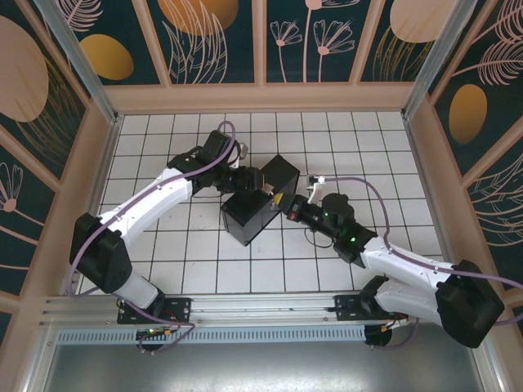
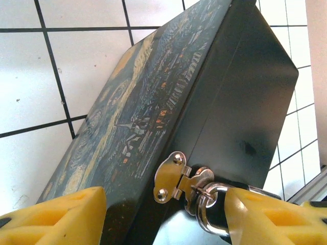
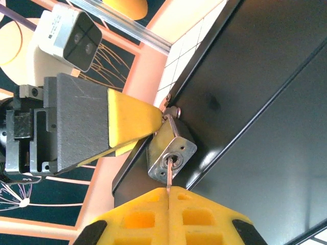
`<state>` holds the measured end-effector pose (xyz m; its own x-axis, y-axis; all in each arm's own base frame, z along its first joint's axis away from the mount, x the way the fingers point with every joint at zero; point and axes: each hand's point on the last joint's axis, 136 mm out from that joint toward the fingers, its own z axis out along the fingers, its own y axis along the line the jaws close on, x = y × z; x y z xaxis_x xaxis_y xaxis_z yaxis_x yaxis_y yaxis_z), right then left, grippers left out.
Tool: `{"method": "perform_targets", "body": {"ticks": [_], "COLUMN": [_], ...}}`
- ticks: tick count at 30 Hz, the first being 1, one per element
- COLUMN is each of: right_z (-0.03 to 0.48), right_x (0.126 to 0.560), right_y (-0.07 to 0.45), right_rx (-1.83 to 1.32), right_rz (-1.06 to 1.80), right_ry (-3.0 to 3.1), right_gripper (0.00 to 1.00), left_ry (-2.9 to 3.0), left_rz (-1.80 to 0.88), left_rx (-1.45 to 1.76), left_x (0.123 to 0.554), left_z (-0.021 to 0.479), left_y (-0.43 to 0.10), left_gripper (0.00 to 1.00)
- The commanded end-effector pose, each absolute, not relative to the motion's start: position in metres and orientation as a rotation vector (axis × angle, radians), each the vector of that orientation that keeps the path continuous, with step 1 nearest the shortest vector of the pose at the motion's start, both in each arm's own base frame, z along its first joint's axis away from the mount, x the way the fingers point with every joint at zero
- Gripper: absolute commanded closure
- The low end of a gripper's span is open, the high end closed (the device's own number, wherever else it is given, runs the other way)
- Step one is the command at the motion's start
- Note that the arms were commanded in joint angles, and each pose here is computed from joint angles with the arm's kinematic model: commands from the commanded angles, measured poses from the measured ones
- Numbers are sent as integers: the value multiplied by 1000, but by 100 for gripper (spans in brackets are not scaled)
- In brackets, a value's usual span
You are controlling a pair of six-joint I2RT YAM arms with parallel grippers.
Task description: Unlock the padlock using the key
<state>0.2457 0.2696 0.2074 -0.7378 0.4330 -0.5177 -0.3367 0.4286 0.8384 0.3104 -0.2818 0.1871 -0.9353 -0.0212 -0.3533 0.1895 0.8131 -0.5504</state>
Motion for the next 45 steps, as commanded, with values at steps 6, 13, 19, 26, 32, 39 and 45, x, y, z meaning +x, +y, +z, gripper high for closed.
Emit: {"method": "perform_targets", "body": {"ticks": [6,13,19,26,32,39,45], "right_z": [229,222,224,224,224,223,223], "right_x": [247,248,252,256,258,255,256], "right_y": [265,273,270,270,269,267,267], "right_rx": [-81,-101,-86,-15,17,9,15], "right_rz": [1477,1490,1461,1518,1534,1517,1517], "right_ry": [1883,1930,1932,1902,1919,1936,1938], "right_gripper": [100,100,100,100,100,100,100], "left_ry": [2670,2668,2671,2691,2632,2606,2655], "left_rz": [-859,-851,-861,-907,-821,-902,-811], "left_rx": [228,225,231,252,287,324,361], "left_x": [312,314,312,306,319,314,307], "left_z": [194,194,192,190,213,221,201], "left_y": [-293,-293,-295,-299,-290,-298,-290], "left_gripper": [37,37,38,39,29,26,24]}}
